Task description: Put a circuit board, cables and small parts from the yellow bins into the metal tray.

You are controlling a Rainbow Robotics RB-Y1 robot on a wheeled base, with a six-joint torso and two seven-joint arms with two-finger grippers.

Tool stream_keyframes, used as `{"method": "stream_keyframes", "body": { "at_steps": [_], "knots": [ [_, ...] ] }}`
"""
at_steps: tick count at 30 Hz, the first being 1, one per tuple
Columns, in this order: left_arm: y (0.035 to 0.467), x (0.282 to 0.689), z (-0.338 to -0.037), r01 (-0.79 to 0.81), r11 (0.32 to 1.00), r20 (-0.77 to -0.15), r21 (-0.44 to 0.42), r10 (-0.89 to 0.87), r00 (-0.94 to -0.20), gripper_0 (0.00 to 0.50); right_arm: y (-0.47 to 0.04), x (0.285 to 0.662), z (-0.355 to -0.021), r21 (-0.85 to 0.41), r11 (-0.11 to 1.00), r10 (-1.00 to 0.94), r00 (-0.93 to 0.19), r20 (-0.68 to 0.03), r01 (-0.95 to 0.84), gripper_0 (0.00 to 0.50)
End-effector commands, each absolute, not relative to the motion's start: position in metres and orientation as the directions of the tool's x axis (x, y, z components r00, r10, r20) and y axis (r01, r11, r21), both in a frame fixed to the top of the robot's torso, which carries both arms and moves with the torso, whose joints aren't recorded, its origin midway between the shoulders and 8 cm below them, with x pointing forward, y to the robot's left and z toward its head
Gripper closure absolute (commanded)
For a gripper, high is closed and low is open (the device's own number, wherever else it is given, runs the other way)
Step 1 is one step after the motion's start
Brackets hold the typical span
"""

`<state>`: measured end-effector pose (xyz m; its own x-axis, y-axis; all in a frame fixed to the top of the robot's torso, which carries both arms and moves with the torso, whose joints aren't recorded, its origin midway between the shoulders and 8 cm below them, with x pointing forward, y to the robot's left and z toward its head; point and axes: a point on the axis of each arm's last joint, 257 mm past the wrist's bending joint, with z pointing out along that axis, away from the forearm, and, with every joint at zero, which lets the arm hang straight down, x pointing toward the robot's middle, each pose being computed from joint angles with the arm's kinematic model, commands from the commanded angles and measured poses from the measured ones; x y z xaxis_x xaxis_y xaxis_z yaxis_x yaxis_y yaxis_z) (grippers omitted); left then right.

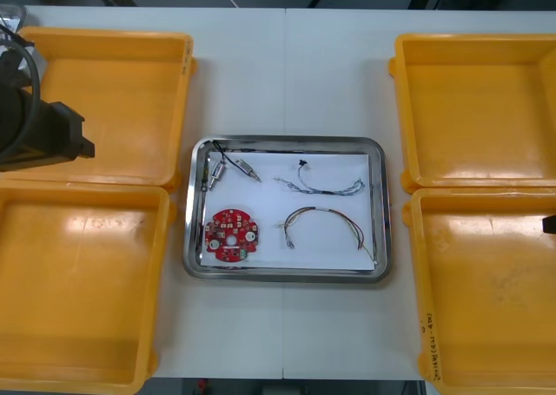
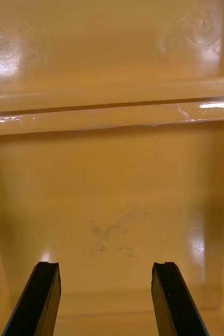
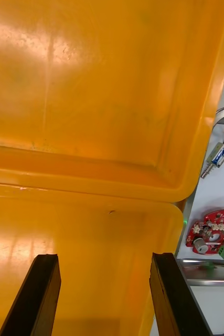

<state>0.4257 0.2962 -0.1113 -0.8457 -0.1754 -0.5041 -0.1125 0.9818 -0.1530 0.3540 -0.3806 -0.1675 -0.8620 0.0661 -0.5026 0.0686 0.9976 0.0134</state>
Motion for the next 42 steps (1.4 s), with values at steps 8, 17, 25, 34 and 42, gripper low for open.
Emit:
{"method": "stream_keyframes", "body": {
  "at_steps": [8,17,25,34,42],
  "knots": [
    [0.337,0.401,-0.120,-0.059,0.997,-0.506,-0.042,-0.072,-0.860,0.000,-0.381,0.358,-0.160,-0.036,0.999,-0.007,-0.860,-0.510,0.013,0.000],
    [0.356,0.381,-0.134,-0.012,1.000,-0.482,0.024,0.001,-0.876,0.000,-0.381,0.358,-0.160,-0.036,0.999,-0.007,-0.860,-0.510,0.013,0.000],
    [0.364,0.367,-0.139,-0.003,0.999,-0.475,0.046,0.019,-0.880,0.000,-0.381,0.358,-0.160,-0.036,0.999,-0.007,-0.860,-0.510,0.013,0.000],
    [0.365,0.354,-0.144,0.018,0.998,-0.468,0.054,0.041,-0.883,0.000,-0.381,0.358,-0.160,-0.036,0.999,-0.007,-0.860,-0.510,0.013,0.000],
    [0.367,0.354,-0.144,0.027,0.997,-0.468,0.067,0.055,-0.882,0.000,-0.381,0.358,-0.160,-0.036,0.999,-0.007,-0.860,-0.510,0.013,0.000]
  ]
}}
